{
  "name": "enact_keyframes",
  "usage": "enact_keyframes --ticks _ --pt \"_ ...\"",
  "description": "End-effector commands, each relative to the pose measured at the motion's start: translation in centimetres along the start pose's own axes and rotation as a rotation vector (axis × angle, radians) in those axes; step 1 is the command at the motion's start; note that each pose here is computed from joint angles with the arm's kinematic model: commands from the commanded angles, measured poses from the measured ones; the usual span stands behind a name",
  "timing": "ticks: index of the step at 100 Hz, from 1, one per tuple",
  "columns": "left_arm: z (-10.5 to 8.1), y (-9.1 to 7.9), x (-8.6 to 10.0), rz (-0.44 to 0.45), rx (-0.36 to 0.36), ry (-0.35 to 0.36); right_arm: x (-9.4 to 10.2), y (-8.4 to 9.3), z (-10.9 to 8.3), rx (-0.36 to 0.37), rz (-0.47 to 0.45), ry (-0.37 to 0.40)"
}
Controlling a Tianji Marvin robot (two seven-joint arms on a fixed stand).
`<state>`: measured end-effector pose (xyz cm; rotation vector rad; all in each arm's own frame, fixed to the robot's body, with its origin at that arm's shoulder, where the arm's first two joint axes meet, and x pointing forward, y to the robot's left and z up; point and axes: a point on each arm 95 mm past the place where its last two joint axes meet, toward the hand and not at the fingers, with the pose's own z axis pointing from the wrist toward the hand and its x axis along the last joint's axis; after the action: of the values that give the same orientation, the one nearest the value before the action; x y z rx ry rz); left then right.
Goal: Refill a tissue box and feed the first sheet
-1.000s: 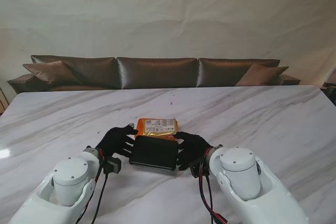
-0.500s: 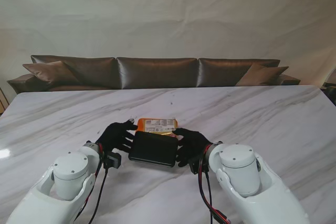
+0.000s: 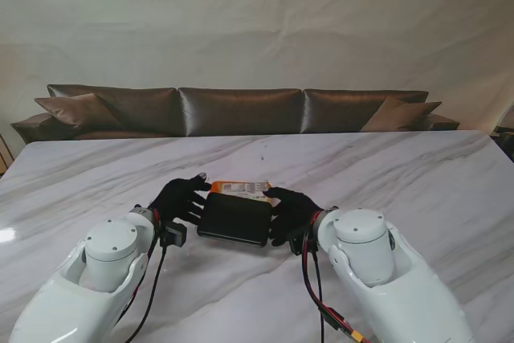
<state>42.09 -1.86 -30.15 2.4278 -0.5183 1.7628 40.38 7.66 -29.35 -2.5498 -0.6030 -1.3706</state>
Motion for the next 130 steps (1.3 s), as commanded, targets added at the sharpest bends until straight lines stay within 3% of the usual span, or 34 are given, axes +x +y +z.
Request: enact_keyframes --ticks 1,130 --pt "0.3 1.7 0.8 -0.021 -0.063 0.018 1.3 -1.3 0.0 0.057 0.009 0.032" --pt "5.4 0.5 3.1 -0.016 -0.07 0.033 5.1 1.8 4.4 0.05 0.023 0.039"
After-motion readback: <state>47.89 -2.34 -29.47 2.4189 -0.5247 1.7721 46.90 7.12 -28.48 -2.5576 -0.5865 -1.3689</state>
